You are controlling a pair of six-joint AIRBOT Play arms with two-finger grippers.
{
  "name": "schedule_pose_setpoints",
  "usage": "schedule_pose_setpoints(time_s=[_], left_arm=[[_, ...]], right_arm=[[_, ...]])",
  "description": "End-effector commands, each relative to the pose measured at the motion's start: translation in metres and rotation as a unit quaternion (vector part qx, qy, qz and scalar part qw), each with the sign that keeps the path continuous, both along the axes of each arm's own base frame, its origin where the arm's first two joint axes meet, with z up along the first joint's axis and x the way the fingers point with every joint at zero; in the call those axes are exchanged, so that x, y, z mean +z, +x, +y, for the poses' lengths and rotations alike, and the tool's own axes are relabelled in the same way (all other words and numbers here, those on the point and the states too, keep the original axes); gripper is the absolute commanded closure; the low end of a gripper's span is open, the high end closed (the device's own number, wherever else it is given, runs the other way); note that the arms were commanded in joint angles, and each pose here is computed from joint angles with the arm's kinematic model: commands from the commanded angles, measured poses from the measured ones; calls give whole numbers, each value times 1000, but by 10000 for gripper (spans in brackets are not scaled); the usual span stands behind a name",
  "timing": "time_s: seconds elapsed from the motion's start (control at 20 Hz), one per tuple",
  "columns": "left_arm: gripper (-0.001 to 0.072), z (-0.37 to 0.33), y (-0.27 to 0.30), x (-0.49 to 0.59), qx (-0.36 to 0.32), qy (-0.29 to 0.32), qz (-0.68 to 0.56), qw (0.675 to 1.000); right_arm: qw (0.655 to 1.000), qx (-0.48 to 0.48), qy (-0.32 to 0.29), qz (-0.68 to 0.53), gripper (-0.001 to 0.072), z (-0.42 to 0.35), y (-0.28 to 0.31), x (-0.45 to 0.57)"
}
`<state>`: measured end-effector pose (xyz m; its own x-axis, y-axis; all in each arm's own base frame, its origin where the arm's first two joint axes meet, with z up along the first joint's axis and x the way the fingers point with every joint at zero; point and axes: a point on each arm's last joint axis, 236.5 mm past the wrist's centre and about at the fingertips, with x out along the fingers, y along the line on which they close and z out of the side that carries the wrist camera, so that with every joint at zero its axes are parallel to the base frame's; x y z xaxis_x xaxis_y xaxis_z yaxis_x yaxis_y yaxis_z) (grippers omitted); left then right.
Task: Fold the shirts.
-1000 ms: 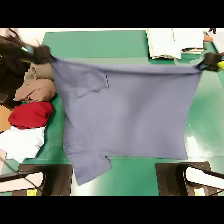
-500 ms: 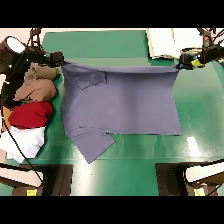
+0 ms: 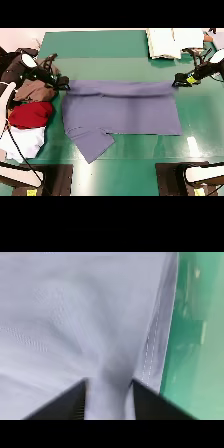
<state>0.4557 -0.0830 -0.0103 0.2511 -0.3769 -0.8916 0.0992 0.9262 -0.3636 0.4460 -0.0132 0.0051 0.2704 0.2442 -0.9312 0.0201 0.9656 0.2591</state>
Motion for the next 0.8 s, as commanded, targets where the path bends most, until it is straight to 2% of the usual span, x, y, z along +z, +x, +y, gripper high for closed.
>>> schedule_pose_setpoints(time_s=[0.0, 0.2, 0.45, 0.6, 0.75], left_arm=[[103, 4, -27, -24, 27, 5, 62, 998], [103, 18, -53, 8, 16, 40, 61, 997], [103, 21, -161, -9, 34, 47, 98, 994], [103, 12, -227, -46, 50, 27, 142, 988], [103, -16, -256, -66, 68, -39, 173, 982]], right_arm=[[999, -18, 25, 9, 363, 10, -6, -8], [1000, 6, 20, -9, 363, 15, -26, 33], [999, 33, 13, -32, 363, 24, -64, 90], [998, 31, 7, -62, 363, 26, -71, 113], [997, 28, 6, -74, 363, 26, -74, 123]])
